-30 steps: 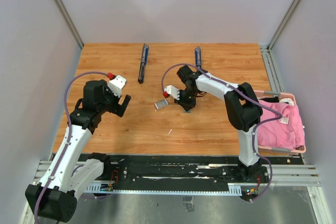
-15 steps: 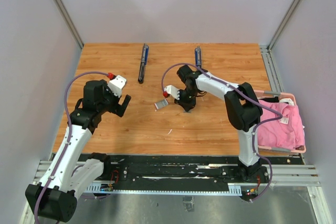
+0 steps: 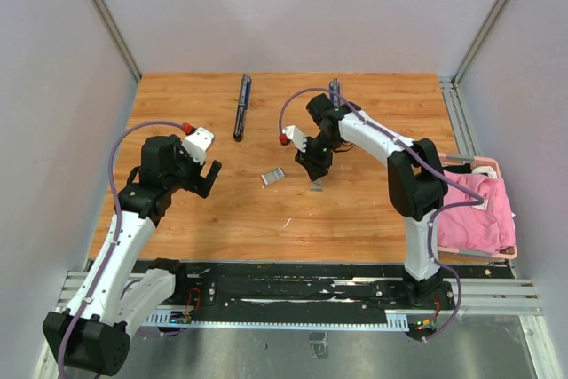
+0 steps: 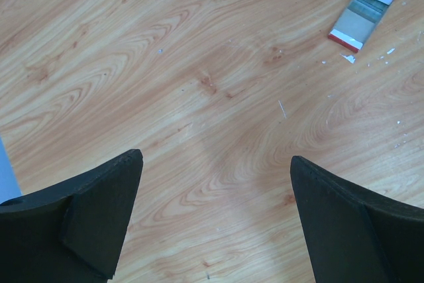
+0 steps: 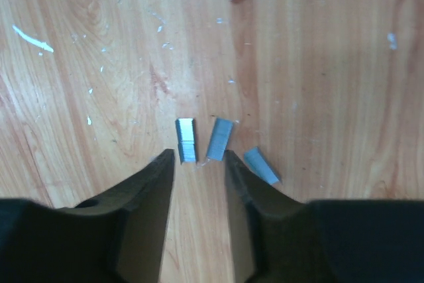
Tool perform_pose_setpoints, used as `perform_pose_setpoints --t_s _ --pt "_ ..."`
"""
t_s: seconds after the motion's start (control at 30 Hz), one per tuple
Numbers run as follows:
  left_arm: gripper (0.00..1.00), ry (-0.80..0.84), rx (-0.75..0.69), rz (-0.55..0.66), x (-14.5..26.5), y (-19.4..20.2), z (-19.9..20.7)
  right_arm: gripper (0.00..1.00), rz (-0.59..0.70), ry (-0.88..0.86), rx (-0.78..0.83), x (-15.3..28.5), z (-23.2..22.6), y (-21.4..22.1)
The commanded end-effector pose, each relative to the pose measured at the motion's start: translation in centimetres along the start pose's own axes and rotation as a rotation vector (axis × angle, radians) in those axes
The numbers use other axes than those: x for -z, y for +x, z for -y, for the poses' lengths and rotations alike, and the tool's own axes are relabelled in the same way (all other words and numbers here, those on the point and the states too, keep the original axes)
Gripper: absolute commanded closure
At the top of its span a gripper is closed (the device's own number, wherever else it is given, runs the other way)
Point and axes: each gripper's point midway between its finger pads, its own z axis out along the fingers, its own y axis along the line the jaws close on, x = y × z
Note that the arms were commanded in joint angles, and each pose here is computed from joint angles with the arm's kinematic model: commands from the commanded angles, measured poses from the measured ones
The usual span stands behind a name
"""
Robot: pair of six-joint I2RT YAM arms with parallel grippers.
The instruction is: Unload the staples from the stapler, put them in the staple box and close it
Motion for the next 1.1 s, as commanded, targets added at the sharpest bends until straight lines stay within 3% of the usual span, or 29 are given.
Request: perform_pose_setpoints --t_s 0.0,0.13,0.33,1.07 --pt "0.02 -0.001 -0.002 0.013 -0.2 -0.2 -0.1 0.54 0.02 0.051 -0.085 1.4 1.4 0.3" --pt "0.02 -0.002 -0.002 0.012 -0.2 -0.2 -0.1 0.46 -0.026 0.168 -0.085 1.2 3.3 1.7" --pt "0.02 -0.005 -0.001 0.009 -0.2 -0.1 -0.2 0.39 -0.067 0.196 -0.082 0.4 3.7 2.5" --pt "0.02 -0.005 -0.002 0.006 -0.3 -0.1 -0.2 0.32 -0.148 0.226 -0.015 -2.1 2.9 1.6"
